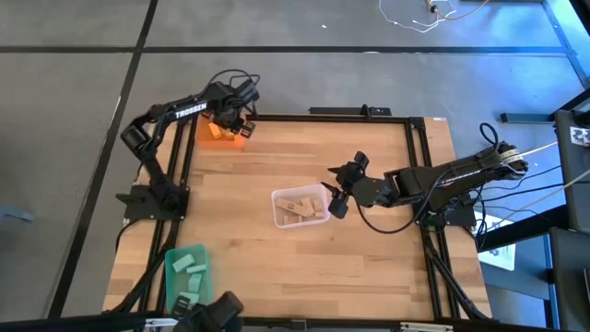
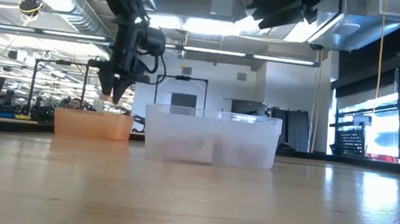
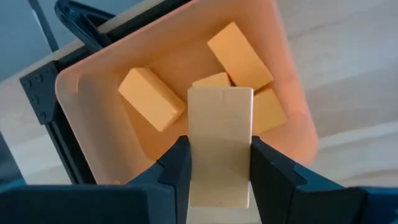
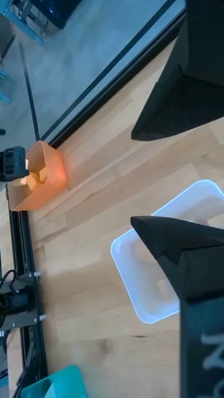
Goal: Sort & place blocks by color
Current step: Put the yellow block into the orange bin, then return to Home Position
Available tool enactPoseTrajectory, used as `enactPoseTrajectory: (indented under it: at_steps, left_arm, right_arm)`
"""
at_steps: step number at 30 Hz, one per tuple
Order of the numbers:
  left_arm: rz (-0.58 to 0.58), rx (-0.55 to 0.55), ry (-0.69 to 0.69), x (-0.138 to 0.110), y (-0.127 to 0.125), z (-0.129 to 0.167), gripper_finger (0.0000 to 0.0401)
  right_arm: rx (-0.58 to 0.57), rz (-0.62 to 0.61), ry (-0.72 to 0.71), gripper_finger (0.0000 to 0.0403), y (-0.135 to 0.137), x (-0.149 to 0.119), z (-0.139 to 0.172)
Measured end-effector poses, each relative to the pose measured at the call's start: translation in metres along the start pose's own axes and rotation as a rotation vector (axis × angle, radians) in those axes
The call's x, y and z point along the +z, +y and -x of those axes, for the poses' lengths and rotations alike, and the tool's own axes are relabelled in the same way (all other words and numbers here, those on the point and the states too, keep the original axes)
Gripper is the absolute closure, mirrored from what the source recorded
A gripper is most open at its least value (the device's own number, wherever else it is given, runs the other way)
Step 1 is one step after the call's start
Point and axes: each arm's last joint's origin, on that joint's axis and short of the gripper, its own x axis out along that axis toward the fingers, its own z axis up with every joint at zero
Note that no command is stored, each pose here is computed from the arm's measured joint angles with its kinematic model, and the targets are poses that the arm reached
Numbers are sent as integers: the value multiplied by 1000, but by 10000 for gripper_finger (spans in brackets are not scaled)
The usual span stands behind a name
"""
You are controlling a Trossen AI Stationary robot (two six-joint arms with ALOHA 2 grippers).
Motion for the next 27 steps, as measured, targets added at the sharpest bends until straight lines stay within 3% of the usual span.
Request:
enactPoseTrajectory:
  at_steps: [8, 18, 23, 27]
  left_arm:
    - [-5, 38, 44, 7, 4, -21, 234]
    - [-70, 89, 14, 10, 1, -24, 232]
    - [-108, 53, -18, 5, 6, -6, 261]
    - [-146, -21, -83, -4, 2, 21, 316]
  right_arm:
    - [0, 1, 0, 194, 0, 0, 0]
    - [1, 8, 1, 194, 0, 0, 0]
    - [4, 9, 1, 199, 0, 0, 0]
    - [32, 34, 9, 237, 1, 0, 0]
